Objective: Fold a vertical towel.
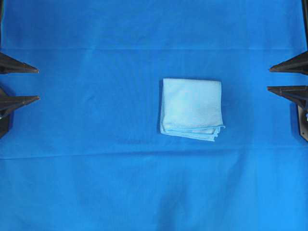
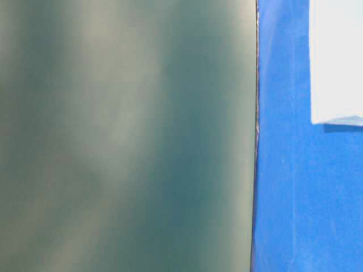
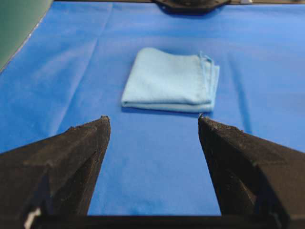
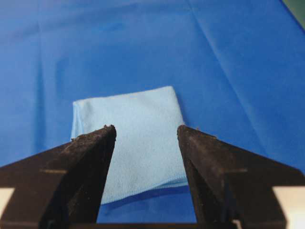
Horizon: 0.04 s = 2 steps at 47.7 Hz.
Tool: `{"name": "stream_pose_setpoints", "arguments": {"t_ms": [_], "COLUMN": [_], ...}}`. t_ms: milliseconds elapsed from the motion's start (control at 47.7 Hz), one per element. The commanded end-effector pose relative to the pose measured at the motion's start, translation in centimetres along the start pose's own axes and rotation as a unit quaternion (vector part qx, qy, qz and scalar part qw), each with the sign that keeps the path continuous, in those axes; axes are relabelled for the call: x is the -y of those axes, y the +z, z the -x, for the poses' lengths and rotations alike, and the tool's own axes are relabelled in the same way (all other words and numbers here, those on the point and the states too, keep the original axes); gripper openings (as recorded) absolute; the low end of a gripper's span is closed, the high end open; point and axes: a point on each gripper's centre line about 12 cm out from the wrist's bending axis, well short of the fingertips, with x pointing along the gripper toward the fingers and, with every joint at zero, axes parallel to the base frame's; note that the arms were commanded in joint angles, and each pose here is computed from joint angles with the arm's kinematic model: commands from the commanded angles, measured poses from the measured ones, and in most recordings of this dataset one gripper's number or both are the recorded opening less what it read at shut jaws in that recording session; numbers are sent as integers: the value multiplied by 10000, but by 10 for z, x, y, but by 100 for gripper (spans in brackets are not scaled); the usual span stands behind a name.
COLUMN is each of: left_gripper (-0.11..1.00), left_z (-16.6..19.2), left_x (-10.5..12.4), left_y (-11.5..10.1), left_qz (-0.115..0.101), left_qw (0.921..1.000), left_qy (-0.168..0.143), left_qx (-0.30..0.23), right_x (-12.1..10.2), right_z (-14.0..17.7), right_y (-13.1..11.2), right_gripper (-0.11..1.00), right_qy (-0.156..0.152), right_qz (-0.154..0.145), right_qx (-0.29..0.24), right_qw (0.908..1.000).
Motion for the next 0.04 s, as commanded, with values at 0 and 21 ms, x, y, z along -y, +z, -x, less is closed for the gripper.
{"name": "stream_pose_setpoints", "arguments": {"t_ms": [0,21], "left_gripper": [72,72], "left_z": [-1,-1], "left_x": [-1,-1], "left_y": [4,4], "left_qz": [9,9], "left_qw": [10000,10000], "left_qy": [17,17], "left_qx": [53,53], "right_x": [0,0], "right_z": [-1,-1], "right_y": [5,5], "right_gripper": [59,59], "right_qy": [1,-1], "right_qz": [-10,-2], "right_qx": [22,23], "right_qw": [10000,10000]}}
